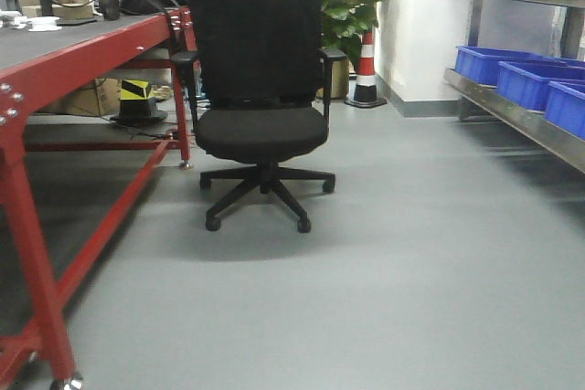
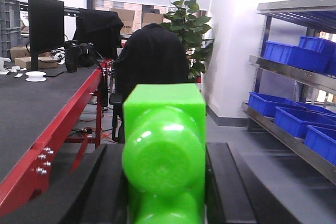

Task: Grab block from conveyor and place in blue bin
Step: 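Drive the base to the shelf of blue bins holding both blocks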

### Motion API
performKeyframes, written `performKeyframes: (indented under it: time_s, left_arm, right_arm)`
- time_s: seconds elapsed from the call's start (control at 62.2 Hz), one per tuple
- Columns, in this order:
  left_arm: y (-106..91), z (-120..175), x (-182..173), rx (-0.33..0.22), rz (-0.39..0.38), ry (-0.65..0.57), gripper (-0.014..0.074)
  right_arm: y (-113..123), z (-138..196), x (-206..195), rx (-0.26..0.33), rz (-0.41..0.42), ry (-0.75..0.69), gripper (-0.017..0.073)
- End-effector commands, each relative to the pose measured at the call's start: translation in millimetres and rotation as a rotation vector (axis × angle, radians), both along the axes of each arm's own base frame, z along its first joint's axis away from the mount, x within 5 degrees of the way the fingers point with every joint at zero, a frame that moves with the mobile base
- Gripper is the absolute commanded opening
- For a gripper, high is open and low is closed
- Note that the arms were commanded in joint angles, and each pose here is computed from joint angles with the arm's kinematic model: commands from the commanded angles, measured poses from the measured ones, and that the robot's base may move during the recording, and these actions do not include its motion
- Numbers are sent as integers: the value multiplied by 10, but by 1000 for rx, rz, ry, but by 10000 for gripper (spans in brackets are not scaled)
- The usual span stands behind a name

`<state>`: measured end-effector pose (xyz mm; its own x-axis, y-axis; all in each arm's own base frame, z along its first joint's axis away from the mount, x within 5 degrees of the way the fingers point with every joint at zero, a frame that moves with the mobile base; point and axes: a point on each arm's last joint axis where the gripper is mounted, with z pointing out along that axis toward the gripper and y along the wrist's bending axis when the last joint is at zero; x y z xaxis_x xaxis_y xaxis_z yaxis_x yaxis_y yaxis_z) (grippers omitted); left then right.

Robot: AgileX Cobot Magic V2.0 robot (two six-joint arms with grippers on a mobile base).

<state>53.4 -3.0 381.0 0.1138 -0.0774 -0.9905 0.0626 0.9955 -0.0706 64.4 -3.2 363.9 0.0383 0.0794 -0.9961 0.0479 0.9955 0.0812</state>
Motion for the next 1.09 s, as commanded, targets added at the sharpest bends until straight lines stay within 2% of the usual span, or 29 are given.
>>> performKeyframes:
  time_s: [0.0, 1.077]
  left_arm:
    - [-4, 9, -3, -9, -9, -15, -111]
    - [-4, 9, -3, -9, -9, -15, -111]
  right_arm:
    - [-2, 12, -1, -9, -3, -22, -162]
    - [-2, 12, -1, -9, -3, -22, -162]
